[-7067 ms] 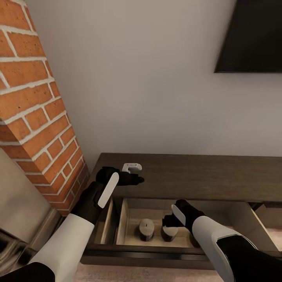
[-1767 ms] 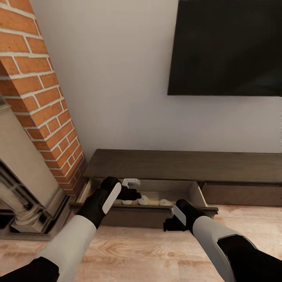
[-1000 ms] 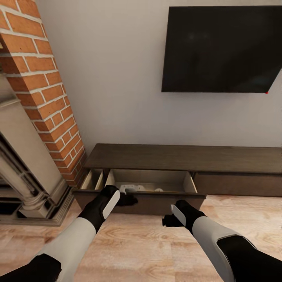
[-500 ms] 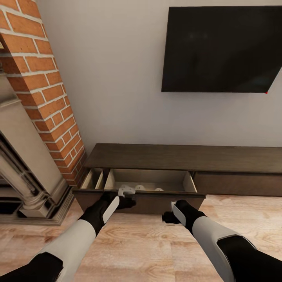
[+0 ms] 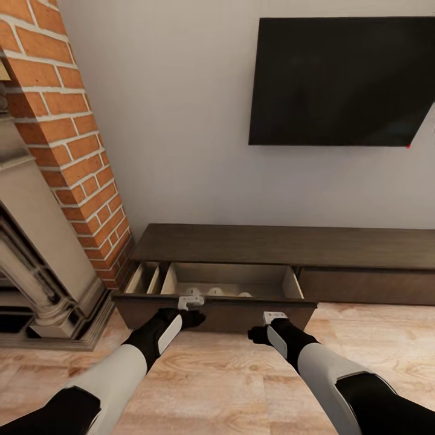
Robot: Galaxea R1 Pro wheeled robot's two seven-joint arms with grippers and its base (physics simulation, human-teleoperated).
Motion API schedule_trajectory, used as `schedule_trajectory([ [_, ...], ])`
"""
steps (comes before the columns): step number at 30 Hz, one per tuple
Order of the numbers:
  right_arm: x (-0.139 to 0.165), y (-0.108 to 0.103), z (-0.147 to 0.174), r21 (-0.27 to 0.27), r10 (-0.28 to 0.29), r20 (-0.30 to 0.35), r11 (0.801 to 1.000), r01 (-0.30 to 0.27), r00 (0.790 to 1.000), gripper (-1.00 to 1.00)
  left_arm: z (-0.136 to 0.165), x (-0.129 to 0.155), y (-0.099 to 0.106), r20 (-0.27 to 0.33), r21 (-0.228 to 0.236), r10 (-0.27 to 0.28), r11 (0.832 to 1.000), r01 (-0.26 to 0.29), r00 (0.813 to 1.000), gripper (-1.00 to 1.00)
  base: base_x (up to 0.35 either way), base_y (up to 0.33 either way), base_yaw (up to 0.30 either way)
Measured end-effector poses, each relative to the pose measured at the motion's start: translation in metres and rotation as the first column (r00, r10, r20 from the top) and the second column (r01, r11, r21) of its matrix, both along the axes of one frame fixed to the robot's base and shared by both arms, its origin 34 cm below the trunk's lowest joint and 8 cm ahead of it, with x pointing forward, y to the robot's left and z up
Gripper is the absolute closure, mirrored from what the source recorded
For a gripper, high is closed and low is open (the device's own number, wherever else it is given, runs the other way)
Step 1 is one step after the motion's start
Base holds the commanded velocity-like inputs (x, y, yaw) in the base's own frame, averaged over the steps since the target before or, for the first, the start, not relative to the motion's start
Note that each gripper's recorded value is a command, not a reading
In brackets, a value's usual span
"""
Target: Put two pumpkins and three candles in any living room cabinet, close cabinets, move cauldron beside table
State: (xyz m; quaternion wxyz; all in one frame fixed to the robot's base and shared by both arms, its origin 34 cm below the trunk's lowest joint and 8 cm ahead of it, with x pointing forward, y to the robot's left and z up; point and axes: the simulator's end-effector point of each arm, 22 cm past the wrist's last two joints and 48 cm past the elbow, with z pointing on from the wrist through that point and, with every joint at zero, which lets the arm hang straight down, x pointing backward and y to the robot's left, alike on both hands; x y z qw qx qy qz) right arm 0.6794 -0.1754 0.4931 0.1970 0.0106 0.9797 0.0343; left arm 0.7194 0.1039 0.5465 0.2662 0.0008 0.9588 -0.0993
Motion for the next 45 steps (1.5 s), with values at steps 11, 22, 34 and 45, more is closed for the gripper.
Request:
schedule_trajectory([
  [11,0.008,-0.001,0.004,-0.010,0.002,0.167,1.000,-0.001,0.986,-1.00,-0.007,0.008,0.025,0.155,0.017,0.089,0.996,-0.093,0.984,-1.00,0.000,0.000,0.000],
  [22,0.016,-0.001,0.005,-0.059,0.064,0.290,0.997,-0.049,0.955,-1.00,-0.015,0.006,0.034,0.198,0.030,0.107,0.993,-0.115,0.974,-1.00,0.000,0.000,0.000],
  [34,0.028,-0.002,0.005,-0.051,0.039,0.423,0.999,-0.019,0.905,-1.00,-0.017,0.016,0.035,0.281,0.042,0.095,0.993,-0.111,0.955,-1.00,0.000,0.000,0.033],
  [45,0.032,-0.003,-0.008,-0.045,0.029,0.468,0.999,-0.009,0.883,-1.00,-0.024,0.024,0.039,0.371,0.026,0.117,0.990,-0.136,0.921,-1.00,0.000,0.000,0.022],
])
